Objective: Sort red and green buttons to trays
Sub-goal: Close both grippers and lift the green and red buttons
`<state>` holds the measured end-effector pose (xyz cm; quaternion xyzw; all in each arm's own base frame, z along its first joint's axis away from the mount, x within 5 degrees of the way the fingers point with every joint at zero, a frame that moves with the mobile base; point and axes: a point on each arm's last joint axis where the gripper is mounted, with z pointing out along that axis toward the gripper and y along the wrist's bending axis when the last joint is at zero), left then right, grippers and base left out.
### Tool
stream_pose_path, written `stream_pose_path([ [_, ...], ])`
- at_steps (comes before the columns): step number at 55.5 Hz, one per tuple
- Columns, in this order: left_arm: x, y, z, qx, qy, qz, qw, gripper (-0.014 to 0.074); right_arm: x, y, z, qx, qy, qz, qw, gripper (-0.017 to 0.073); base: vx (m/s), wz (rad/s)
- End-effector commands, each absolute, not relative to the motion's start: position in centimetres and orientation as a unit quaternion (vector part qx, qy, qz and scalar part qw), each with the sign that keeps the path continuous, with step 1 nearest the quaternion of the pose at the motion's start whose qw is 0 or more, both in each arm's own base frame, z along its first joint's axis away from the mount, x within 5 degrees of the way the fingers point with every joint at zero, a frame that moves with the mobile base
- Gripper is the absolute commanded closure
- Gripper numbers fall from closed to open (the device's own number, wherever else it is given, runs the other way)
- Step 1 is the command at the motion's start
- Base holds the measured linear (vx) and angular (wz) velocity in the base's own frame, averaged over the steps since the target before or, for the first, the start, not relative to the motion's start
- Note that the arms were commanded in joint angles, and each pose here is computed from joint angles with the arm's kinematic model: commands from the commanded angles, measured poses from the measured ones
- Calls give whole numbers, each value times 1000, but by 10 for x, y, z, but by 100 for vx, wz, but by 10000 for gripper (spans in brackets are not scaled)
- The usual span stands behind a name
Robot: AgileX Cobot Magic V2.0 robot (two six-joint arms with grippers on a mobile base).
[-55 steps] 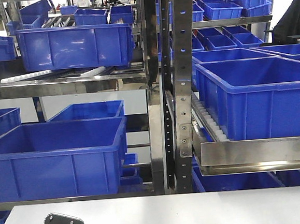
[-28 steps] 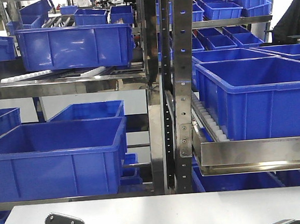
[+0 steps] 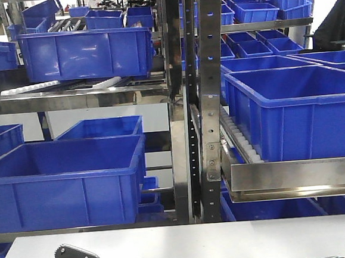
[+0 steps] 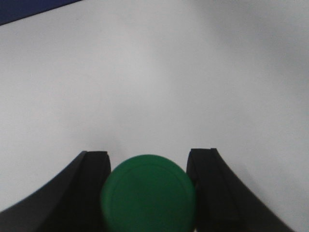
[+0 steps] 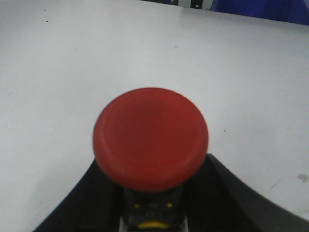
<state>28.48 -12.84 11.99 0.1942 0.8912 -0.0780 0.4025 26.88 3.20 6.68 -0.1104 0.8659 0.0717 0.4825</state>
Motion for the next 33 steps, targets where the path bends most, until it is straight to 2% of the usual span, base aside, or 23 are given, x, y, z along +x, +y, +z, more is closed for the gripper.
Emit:
stream_pose_path([
  [1,292,-132,140,184,869,-89,450,468,278,33,84,-102,834,74,537,536,0,0],
  [4,292,-132,140,184,870,-89,449,468,278,33,86,-102,829,77,545,575,0,0],
  [19,292,-132,152,181,859,-94,470,468,276,36,113,-108,824,95,549,571,0,0],
  [33,286,-129,195,173,828,-106,523,468,264,37,169,-118,808,98,570,569,0,0],
])
